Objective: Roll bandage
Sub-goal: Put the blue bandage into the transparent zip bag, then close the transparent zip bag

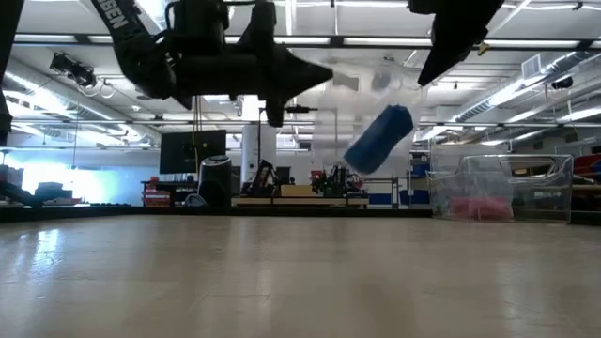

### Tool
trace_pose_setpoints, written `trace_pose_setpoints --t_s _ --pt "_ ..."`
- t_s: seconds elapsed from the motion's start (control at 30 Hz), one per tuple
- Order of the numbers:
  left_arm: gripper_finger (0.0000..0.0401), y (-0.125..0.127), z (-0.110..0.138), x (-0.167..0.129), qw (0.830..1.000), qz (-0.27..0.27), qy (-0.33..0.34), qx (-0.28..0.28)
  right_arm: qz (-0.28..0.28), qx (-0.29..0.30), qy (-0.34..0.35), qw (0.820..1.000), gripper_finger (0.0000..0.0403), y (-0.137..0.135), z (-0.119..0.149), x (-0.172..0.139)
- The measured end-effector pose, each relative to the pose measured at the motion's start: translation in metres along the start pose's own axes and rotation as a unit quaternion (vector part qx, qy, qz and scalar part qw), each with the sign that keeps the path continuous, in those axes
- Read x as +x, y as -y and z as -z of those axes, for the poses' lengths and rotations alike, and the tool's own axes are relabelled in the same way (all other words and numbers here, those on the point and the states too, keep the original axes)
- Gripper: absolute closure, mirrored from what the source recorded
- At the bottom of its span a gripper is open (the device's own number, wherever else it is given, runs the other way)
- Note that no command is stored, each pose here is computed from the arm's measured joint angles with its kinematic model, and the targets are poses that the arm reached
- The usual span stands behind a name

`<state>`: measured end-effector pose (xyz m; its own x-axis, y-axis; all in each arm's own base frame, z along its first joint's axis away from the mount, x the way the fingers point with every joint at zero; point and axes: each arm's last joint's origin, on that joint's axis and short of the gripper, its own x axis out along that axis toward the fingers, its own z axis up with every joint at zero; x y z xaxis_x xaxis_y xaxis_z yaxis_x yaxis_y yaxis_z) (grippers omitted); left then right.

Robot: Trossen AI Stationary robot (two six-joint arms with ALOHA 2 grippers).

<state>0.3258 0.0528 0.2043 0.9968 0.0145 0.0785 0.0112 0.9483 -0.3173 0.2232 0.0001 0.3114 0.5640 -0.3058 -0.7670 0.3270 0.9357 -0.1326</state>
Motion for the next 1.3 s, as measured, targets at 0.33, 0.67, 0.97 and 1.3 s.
trace_pose_setpoints --t_s 0.33,0.67,0.97,1.3 --pt "0.0401 -0.009 0.027 -0.02 0.997 -0.066 -0.045 0.014 0.019 -0.02 0.015 1.0 0.0327 -0.004 -0.002 0.0" --pt "0.0401 -0.004 0.032 -0.02 0.996 -0.025 -0.077 0.032 -0.1 -0.059 0.12 0.986 0.0247 -0.028 -0.035 0.026" --pt "0.0401 0.003 0.037 -0.017 0.994 -0.015 -0.101 0.044 -0.087 -0.06 0.1 0.989 0.025 -0.032 -0.044 0.074" --pt "0.0401 0.003 0.033 -0.007 0.991 -0.05 -0.117 0.043 -0.096 -0.028 0.101 0.99 0.0251 -0.041 -0.056 0.084"
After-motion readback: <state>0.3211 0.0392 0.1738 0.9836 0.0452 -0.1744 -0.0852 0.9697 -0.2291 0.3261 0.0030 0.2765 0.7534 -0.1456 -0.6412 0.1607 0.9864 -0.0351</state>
